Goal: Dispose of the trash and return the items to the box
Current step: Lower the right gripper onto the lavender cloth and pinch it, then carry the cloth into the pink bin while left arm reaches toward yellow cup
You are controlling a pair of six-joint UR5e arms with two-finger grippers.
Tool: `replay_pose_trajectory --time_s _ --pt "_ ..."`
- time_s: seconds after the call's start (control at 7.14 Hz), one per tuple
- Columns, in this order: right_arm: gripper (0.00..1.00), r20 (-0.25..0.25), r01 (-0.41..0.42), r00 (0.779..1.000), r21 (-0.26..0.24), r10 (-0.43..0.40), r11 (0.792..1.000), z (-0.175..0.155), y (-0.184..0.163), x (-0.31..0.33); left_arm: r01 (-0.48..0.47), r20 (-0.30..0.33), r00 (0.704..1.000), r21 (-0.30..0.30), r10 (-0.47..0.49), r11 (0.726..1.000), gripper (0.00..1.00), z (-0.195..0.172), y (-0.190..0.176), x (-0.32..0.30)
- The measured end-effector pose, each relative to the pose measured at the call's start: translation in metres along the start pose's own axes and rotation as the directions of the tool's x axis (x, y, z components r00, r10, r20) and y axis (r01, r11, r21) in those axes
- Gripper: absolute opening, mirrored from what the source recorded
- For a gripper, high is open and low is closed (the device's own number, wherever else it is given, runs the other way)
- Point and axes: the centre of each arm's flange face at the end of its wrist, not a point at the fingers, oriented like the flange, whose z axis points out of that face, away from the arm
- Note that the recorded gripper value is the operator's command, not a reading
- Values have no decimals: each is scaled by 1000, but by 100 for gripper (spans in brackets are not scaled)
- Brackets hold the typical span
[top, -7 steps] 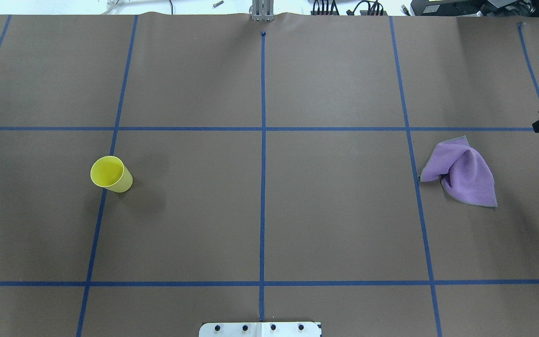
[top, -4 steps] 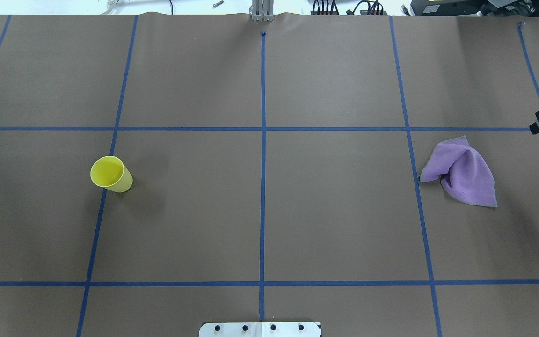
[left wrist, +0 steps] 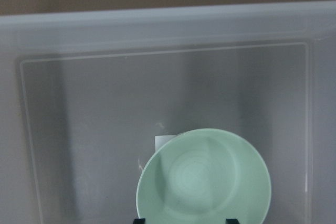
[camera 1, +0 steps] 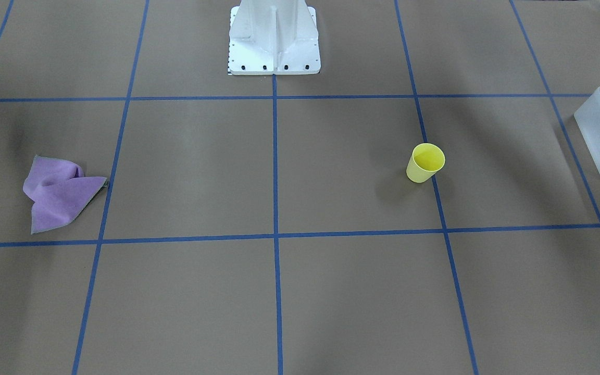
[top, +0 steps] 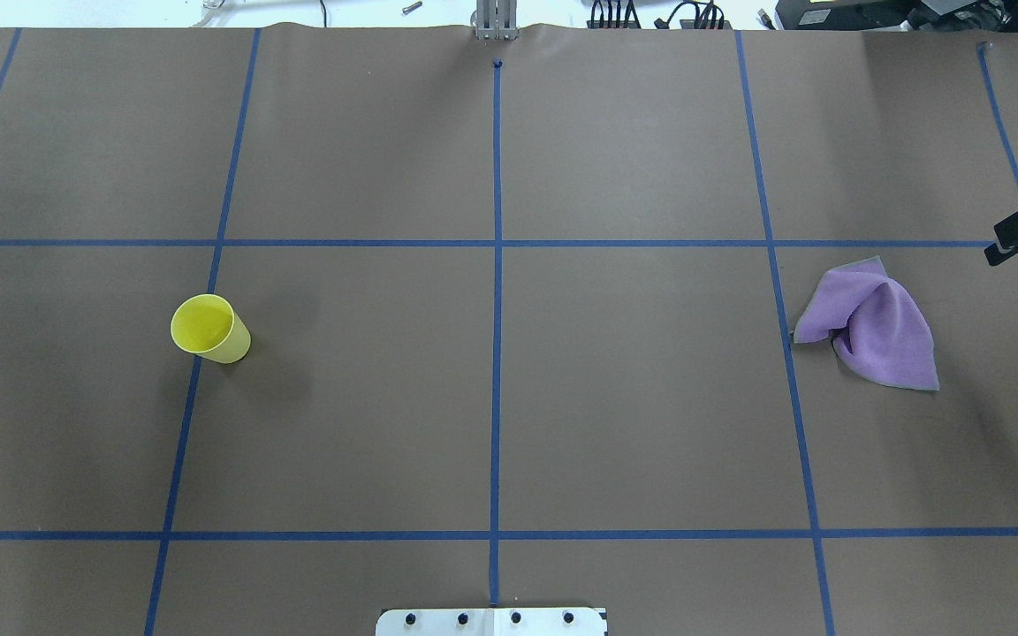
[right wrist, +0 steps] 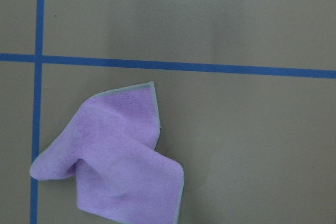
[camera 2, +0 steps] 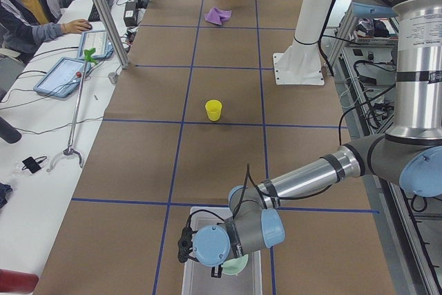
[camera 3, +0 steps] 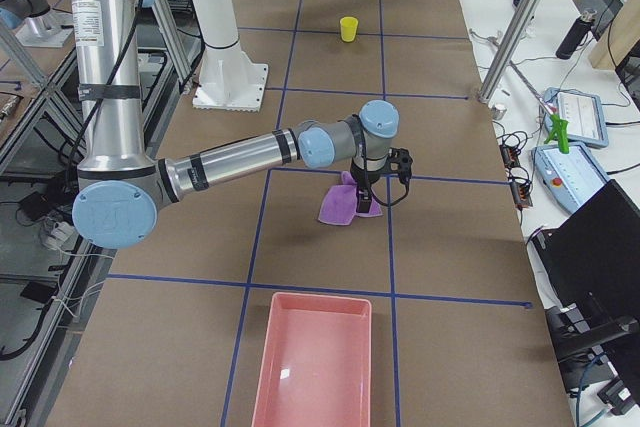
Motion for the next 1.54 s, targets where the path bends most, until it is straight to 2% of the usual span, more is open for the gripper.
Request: replay_pose_trajectory --time_s 0.14,0.28,0.56,0.7,0.84,0.98,1.26,1.54 --pt "100 -4 -11 1000 -7 11 1000 13 2 -14 44 -9 999 51 -43 998 68 -24 -9 35" --pt "100 -16 -39 999 10 39 999 32 6 -37 91 -17 996 89 -90 992 68 -43 -14 67" --pt "100 -46 -47 998 59 50 997 82 18 -84 110 -24 994 120 -108 987 68 -60 -22 101" --pt "90 -55 -24 998 71 28 997 102 21 -95 104 -23 995 120 -102 987 68 -62 -26 113" --pt "37 -61 -1 998 80 6 997 115 23 -99 107 -25 994 113 -105 988 68 -60 -30 125" --pt "0 -63 13 998 89 -7 996 122 22 -103 115 -27 993 103 -112 988 68 -56 -34 138" --pt "0 -55 41 998 93 -36 995 123 15 -113 128 -30 992 92 -126 987 68 -53 -42 165" --pt "0 -51 89 995 105 -84 990 110 4 -107 131 -32 991 88 -129 987 68 -52 -44 174"
